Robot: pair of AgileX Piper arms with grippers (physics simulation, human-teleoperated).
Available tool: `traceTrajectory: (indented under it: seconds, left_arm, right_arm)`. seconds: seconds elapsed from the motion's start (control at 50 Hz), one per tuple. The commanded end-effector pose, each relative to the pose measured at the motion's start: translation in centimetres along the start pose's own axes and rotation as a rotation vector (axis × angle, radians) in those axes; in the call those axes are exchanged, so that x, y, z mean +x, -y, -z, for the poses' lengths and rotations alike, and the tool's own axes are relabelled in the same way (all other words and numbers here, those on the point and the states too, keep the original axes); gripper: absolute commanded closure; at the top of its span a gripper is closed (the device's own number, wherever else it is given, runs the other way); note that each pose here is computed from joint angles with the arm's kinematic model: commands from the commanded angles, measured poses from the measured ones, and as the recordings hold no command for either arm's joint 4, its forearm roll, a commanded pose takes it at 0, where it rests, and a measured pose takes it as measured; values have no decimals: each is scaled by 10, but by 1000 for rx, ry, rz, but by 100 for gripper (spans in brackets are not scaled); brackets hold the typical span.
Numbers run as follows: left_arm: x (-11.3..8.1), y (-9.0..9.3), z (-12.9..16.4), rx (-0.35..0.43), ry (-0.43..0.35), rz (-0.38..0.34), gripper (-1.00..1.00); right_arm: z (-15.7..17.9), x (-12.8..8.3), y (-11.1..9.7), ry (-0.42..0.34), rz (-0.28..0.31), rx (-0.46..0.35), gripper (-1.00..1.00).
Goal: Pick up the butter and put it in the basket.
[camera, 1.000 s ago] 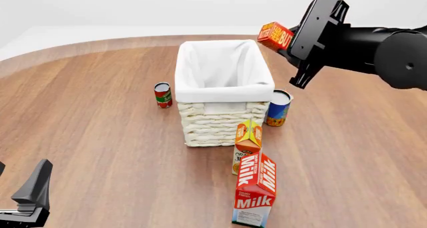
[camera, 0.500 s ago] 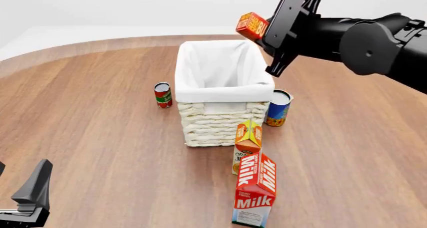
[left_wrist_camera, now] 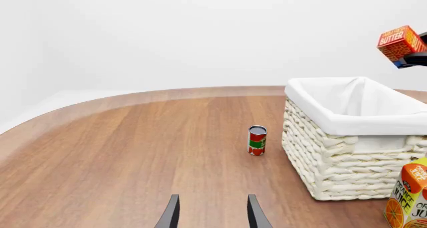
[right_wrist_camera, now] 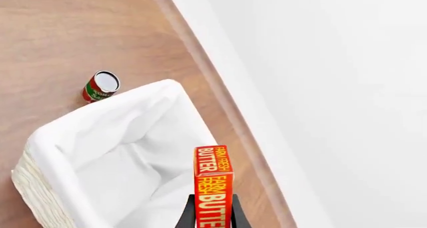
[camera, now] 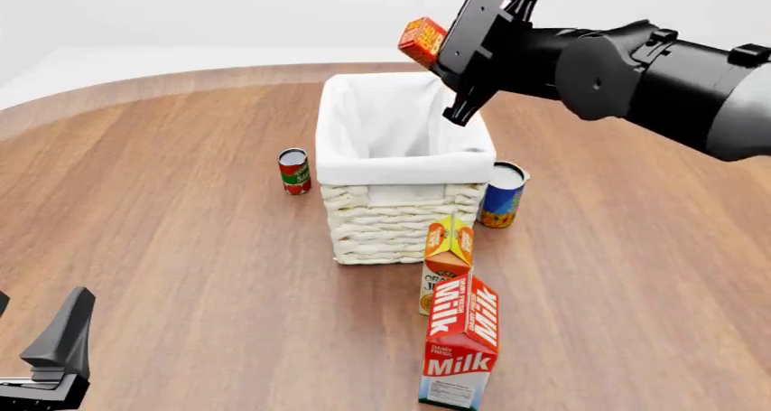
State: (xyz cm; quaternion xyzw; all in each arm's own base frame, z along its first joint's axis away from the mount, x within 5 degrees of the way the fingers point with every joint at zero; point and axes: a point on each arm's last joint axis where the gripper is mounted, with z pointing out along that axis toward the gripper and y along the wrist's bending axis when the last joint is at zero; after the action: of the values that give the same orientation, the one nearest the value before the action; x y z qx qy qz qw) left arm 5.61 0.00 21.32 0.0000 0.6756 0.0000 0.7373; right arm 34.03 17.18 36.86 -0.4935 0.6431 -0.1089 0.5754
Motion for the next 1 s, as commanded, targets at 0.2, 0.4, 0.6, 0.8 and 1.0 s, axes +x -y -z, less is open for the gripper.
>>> traceTrajectory:
  seconds: [0.2, 0.4, 0.6, 0.8, 1.0]
  left_arm:
    - [0, 0, 0, 0, 0, 0, -100]
    - [0, 0, 0, 0, 0, 0, -100]
    - [0, 0, 0, 0, 0, 0, -100]
    - [0, 0, 0, 0, 0, 0, -100]
    - [0, 0, 0, 0, 0, 0, -100]
  right_arm:
    - [-14, -12, 6, 43, -70, 28, 100]
    - [-26, -1, 1, 10, -82, 9, 100]
    - [-33, 3, 2, 6, -96, 18, 100]
    - [-41, 0, -2, 13, -106, 8, 100]
    - [-51, 1, -4, 11, -117, 5, 100]
